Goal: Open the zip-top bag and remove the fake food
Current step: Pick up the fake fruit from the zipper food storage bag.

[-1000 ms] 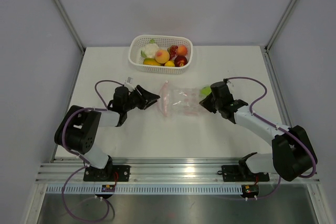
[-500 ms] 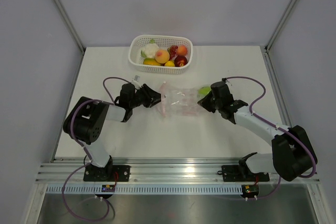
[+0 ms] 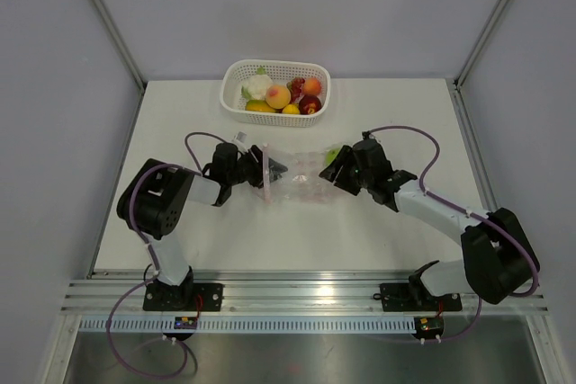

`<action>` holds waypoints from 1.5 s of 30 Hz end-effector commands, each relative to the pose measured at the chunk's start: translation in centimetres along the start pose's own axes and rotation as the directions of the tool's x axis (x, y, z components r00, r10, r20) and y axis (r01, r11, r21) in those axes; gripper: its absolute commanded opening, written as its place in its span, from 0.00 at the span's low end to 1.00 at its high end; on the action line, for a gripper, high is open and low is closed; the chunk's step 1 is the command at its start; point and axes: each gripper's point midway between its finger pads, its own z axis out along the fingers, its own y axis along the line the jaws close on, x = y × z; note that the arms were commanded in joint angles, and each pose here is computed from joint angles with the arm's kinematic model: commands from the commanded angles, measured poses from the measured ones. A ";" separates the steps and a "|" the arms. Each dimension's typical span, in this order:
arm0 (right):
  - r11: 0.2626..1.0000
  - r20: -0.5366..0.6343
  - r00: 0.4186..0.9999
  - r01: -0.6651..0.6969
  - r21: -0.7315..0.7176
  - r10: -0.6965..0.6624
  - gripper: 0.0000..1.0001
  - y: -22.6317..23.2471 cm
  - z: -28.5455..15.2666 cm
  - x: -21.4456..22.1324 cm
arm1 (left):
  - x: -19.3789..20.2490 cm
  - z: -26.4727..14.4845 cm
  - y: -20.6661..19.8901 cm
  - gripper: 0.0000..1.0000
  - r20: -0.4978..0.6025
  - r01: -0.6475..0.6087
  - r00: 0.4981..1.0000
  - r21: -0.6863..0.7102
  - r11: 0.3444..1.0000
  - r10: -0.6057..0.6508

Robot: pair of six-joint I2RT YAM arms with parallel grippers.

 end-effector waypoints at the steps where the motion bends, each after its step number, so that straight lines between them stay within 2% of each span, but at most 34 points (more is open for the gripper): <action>1: 0.994 0.069 0.993 0.095 -0.045 -0.092 0.66 2.1 -1.6 -2.0 | -0.6 0.4 -2.3 0.47 0.002 -0.054 0.999 0.072 0.996 0.054; 3: 0.994 0.092 0.990 0.106 -0.011 -0.105 0.74 1.7 -1.8 -2.6 | -0.6 0.3 -2.3 0.47 0.002 -0.055 0.998 0.070 0.996 0.055; 10: 0.983 0.138 0.977 0.151 0.104 -0.165 0.77 0.8 -2.4 -4.5 | -0.5 0.4 -2.5 0.47 -0.002 -0.059 0.998 0.077 0.995 0.059; 15: 0.973 0.149 0.968 0.184 0.140 -0.204 0.84 0.8 -3.3 -5.3 | -0.6 0.3 -2.6 0.47 0.001 -0.066 0.998 0.075 0.995 0.066; 16: 0.970 0.176 0.962 0.180 0.164 -0.208 0.89 0.5 -3.5 -6.0 | -0.6 0.4 -2.5 0.47 0.003 -0.067 0.998 0.072 0.995 0.067; 19: 0.962 0.231 0.945 0.185 0.201 -0.230 0.92 0.4 -4.4 -7.3 | -0.6 0.5 -2.3 0.47 0.001 -0.065 0.998 0.069 0.996 0.065; 22: 0.954 0.256 0.937 0.175 0.245 -0.237 0.93 0.2 -4.6 -8.6 | -0.6 0.5 -2.4 0.47 0.002 -0.066 0.998 0.071 0.995 0.066; 26: 0.939 0.228 0.947 0.148 0.310 -0.224 0.94 -0.7 -3.0 -9.8 | -0.6 0.5 -2.4 0.47 0.002 -0.067 0.998 0.070 0.995 0.067; 33: 0.937 0.173 0.975 0.072 0.341 -0.138 0.95 -3.0 0.6 -11.7 | -0.5 0.5 -2.5 0.47 -0.002 -0.068 0.998 0.078 0.995 0.068; 40: 0.921 0.129 0.984 0.064 0.384 -0.123 0.95 -5.0 4.1 -11.8 | -0.3 0.5 -2.6 0.47 -0.006 -0.068 0.998 0.080 0.994 0.069; 45: 0.934 0.129 0.988 0.032 0.355 -0.083 0.93 -5.2 5.7 -11.5 | -0.2 0.5 -2.7 0.47 -0.008 -0.069 0.997 0.083 0.994 0.070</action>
